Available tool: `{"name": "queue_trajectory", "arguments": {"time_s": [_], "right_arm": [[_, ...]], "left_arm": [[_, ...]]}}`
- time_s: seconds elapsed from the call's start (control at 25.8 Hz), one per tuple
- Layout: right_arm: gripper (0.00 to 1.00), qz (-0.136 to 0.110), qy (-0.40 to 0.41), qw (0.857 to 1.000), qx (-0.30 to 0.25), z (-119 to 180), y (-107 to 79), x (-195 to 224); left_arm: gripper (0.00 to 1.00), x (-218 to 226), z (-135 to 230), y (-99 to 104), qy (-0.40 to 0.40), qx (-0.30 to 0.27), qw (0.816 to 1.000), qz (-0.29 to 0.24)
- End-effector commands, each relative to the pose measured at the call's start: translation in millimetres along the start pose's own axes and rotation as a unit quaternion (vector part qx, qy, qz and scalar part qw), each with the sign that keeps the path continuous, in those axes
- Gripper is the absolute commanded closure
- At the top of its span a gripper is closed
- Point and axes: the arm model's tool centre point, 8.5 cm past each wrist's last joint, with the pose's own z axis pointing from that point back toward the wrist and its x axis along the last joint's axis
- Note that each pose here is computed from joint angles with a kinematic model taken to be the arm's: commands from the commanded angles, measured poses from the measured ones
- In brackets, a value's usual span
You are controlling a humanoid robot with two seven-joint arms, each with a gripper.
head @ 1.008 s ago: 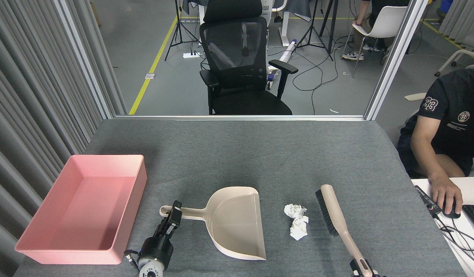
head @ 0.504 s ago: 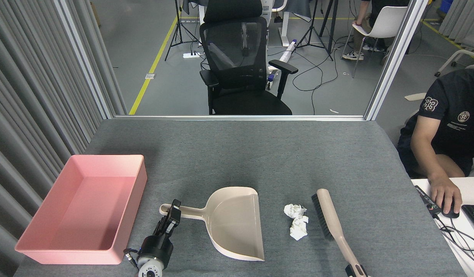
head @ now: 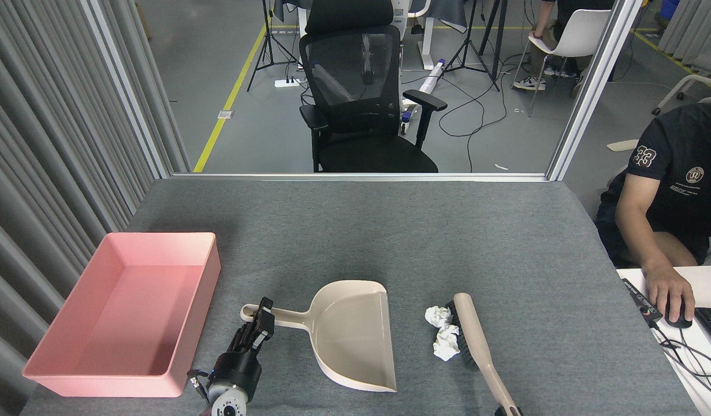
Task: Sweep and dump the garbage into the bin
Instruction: 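Sweep the crumpled white paper into the dustpan with the right gripper's brush, then lift the dustpan with the left gripper and tip it over the pink bin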
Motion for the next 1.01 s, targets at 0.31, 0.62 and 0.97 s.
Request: {"name": "queue_trajectory", "arguments": {"time_s": [0.31, 0.62, 0.97], "right_arm": [[0.87, -0.041, -0.077, 0.996, -0.017, -64.7, 2.8, 139.9], [0.86, -0.059, -0.089, 0.992, -0.073, -62.5, -34.2, 156.5], [0.86, -0.061, 0.035, 0.994, -0.088, -14.1, -43.7, -8.7]], "left_arm": [[0.68, 8.8, 4.4, 7.0, -0.016, 0.013, 1.0, -0.006], [0.68, 6.4, 4.4, 5.8, -0.011, 0.011, 1.0, -0.003], [0.68, 11.9, -1.6, 22.8, -0.001, 0.041, 0.996, 0.081]]}}
